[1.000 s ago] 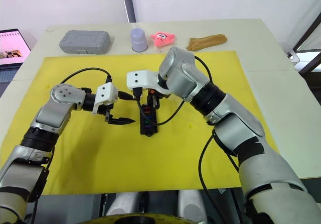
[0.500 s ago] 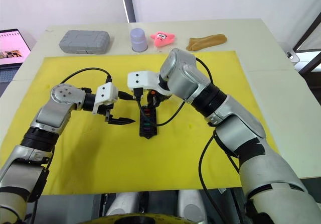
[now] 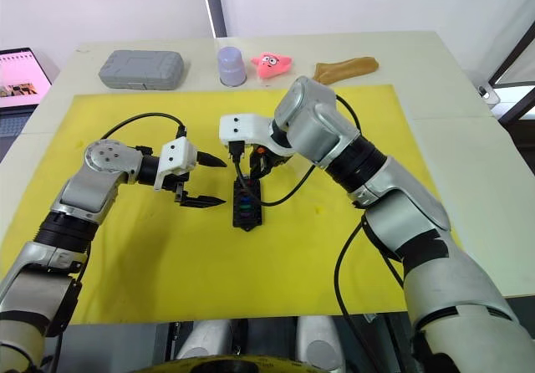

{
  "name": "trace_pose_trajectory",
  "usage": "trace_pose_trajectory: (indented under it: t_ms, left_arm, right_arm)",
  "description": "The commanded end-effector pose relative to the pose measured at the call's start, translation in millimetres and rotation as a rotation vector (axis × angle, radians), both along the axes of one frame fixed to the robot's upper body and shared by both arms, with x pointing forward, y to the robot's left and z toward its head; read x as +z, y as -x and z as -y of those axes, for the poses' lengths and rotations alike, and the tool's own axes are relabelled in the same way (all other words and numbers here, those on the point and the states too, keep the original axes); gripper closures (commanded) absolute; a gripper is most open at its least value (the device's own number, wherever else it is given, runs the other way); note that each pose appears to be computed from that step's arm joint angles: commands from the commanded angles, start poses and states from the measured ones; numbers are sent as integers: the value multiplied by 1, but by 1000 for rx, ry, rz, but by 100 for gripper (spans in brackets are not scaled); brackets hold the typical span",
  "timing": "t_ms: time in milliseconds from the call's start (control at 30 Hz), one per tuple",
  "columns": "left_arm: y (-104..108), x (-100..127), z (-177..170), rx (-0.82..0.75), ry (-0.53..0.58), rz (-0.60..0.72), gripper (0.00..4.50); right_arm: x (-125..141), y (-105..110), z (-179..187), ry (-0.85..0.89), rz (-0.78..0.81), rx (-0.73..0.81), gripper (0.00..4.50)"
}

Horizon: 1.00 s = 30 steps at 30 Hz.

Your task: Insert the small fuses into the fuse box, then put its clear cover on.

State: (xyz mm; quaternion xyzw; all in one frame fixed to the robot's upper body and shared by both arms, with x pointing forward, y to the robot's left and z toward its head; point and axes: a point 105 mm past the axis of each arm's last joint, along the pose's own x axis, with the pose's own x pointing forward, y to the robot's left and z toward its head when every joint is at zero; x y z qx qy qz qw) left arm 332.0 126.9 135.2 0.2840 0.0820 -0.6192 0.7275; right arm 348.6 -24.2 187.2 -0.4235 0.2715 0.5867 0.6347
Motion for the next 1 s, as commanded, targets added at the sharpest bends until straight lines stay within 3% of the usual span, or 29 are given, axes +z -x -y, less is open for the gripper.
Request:
trace_pose_trajectory:
  t_ms: [33,200,300,367,467,500,533,833,1000]
  left_arm:
    - [-4,14,1,-7,9,55,0]
    - [-5,17,1,-1,23,67,0]
    - [-4,17,0,1,33,63,0]
    - [-2,18,1,1,40,60,0]
    - [-1,18,1,5,49,58,0]
    - [0,18,1,6,52,57,0]
    - [1,18,1,7,54,56,0]
    - [4,20,3,24,72,45,0]
    - [4,19,3,37,78,41,0]
  right_arm:
    - [35,8,-6,-90,55,51,306]
    - [57,14,-13,-307,76,38,306]
    - [61,24,-15,-471,224,150,306]
    - [52,29,-12,-502,233,187,306]
    - [43,25,-9,-597,166,109,387]
    - [38,22,-7,-613,157,85,441]
    - [33,20,-6,-619,156,69,449]
    - [-2,10,4,-601,113,-52,449]
    - [-8,17,3,-610,48,-61,449]
